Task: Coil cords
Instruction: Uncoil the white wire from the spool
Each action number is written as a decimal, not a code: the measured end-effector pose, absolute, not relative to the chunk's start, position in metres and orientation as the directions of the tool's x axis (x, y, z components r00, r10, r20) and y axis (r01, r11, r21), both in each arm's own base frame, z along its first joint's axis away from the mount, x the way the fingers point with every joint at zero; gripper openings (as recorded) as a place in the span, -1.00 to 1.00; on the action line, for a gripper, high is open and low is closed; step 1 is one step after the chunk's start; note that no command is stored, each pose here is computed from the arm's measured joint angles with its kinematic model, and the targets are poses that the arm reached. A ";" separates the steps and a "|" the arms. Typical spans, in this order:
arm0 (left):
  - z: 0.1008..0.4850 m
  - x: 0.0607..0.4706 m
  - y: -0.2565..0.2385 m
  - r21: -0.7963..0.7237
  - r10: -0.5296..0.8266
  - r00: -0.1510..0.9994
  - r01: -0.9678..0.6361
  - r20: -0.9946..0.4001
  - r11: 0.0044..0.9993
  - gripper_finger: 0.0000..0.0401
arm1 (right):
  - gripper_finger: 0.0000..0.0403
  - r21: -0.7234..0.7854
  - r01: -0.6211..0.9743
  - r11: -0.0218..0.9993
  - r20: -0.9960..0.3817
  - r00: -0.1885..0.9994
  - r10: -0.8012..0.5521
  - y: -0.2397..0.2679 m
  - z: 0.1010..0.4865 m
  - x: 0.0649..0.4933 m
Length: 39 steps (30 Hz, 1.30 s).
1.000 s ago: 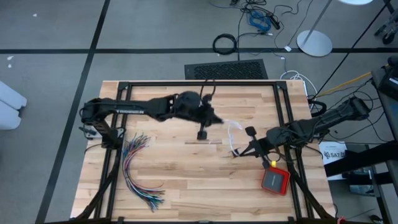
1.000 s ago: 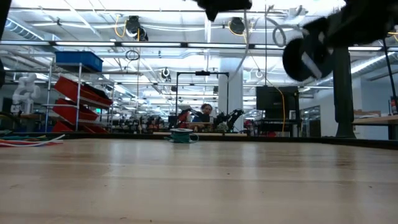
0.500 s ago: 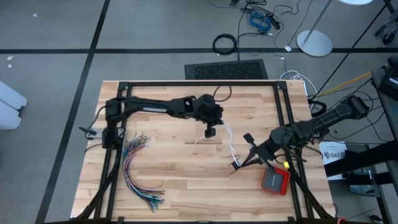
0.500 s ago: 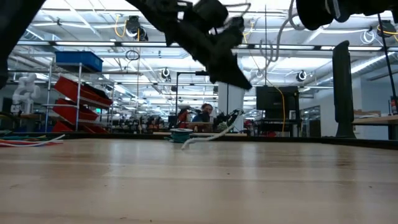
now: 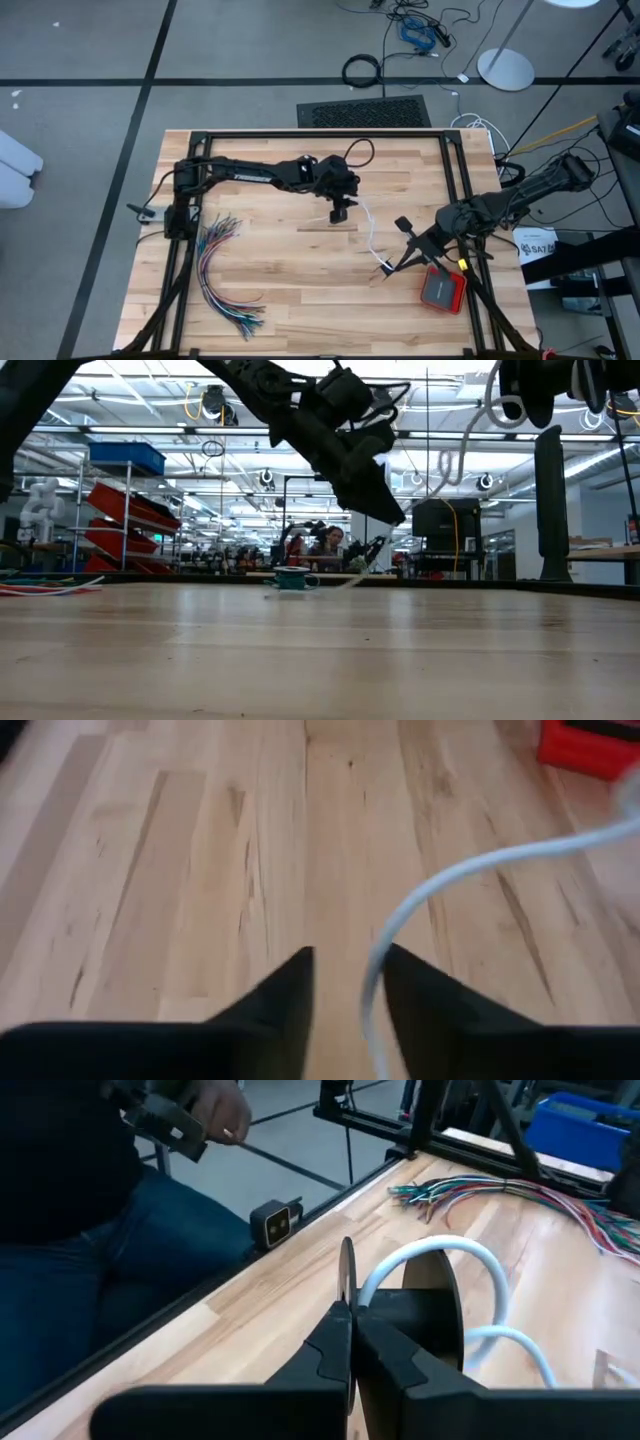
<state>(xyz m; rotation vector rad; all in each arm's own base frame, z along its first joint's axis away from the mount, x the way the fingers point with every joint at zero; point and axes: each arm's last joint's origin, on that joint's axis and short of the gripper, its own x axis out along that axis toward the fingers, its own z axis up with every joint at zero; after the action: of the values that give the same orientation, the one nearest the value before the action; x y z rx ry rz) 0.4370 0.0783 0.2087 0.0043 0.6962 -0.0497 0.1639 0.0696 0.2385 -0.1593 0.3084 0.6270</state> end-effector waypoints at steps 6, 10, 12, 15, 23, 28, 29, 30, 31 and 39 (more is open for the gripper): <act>0.229 0.430 0.068 0.043 -0.031 0.774 0.075 -0.632 0.996 0.13 | -1.00 -0.062 -0.584 0.809 -0.313 0.781 0.540 0.065 0.245 0.153; 0.246 0.429 0.049 0.063 -0.095 0.810 0.160 -0.579 0.985 0.17 | -1.00 -0.073 -0.579 0.812 -0.293 0.791 0.538 0.063 0.249 0.147; 0.251 0.430 0.037 0.019 -0.204 0.817 0.254 -0.540 0.967 0.17 | -1.00 -0.085 -0.570 0.817 -0.282 0.801 0.528 0.062 0.251 0.146; 0.255 0.433 0.019 -0.031 -0.325 0.809 0.356 -0.490 0.934 0.17 | -1.00 -0.092 -0.567 0.818 -0.286 0.802 0.524 0.061 0.251 0.145; 0.260 0.438 -0.015 -0.101 -0.472 0.787 0.474 -0.398 0.875 0.17 | -1.00 -0.099 -0.496 0.863 -0.325 0.835 0.443 0.058 0.247 0.145; 0.246 0.445 -0.035 -0.191 -0.492 0.774 0.455 -0.397 0.870 0.17 | -1.00 -0.123 -0.435 0.892 -0.325 0.867 0.378 0.057 0.247 0.146; 0.241 0.447 -0.037 -0.218 -0.490 0.773 0.439 -0.403 0.872 0.17 | -1.00 -0.129 -0.424 0.896 -0.324 0.872 0.366 0.056 0.247 0.146; 0.237 0.449 -0.038 -0.241 -0.481 0.773 0.417 -0.414 0.877 0.17 | -1.00 -0.136 -0.410 0.902 -0.325 0.878 0.350 0.056 0.247 0.147; 0.232 0.449 -0.038 -0.265 -0.474 0.768 0.395 -0.431 0.880 0.17 | -1.00 -0.143 -0.396 0.907 -0.329 0.883 0.334 0.055 0.247 0.147; 0.217 0.458 -0.047 -0.333 -0.480 0.790 0.367 -0.381 0.869 0.17 | -1.00 -0.195 -0.321 0.927 -0.334 0.910 0.245 0.053 0.246 0.147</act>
<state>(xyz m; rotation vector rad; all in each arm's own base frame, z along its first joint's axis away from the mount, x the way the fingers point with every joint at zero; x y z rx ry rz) 0.4577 -0.0467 0.2166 -0.2486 0.4743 -0.4607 0.1472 0.0525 0.2463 -0.2496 0.3107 0.2944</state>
